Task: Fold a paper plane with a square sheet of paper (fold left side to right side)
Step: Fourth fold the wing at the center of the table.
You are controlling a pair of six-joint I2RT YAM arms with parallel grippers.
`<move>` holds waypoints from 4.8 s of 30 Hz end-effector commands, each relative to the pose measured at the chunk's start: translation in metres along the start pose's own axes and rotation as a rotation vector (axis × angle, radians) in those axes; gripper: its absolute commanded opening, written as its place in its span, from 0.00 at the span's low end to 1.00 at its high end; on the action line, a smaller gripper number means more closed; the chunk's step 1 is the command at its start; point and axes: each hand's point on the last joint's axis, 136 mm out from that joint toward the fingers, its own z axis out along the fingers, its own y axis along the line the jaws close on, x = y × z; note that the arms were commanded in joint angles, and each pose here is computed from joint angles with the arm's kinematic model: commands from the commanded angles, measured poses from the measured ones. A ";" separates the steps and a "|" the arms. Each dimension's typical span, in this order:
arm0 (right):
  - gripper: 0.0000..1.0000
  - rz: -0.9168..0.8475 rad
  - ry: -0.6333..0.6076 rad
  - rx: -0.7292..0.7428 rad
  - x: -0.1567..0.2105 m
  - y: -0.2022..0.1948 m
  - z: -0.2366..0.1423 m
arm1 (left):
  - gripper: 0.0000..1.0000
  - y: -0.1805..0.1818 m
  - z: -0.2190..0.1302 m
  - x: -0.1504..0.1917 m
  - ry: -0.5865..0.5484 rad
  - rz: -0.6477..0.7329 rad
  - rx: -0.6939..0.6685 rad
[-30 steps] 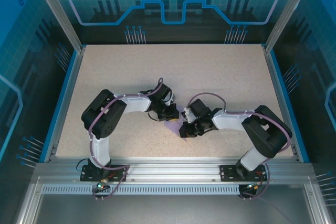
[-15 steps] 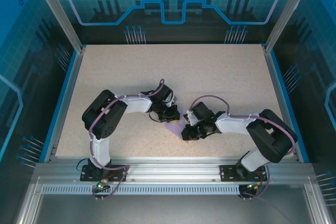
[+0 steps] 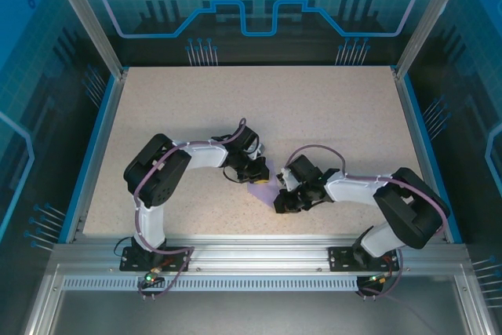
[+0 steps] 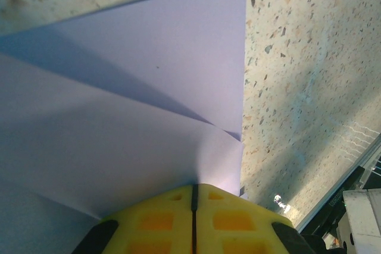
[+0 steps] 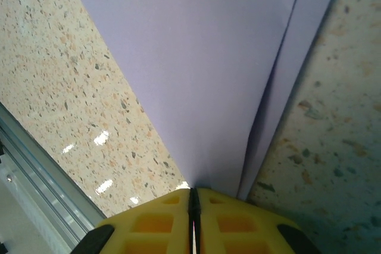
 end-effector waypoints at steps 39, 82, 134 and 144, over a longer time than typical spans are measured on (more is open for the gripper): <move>0.06 0.144 -0.088 0.008 -0.037 -0.013 -0.007 | 0.09 0.049 0.012 0.012 0.027 -0.069 -0.175; 0.00 0.178 0.073 0.271 0.005 -0.067 0.000 | 0.10 -0.027 0.007 0.051 0.061 0.246 0.128; 0.00 0.180 0.143 0.320 0.024 -0.075 0.002 | 0.10 0.046 -0.045 -0.031 -0.108 0.174 -0.132; 0.00 0.176 0.143 0.320 0.022 -0.073 0.002 | 0.10 0.007 -0.071 -0.020 -0.168 0.256 0.022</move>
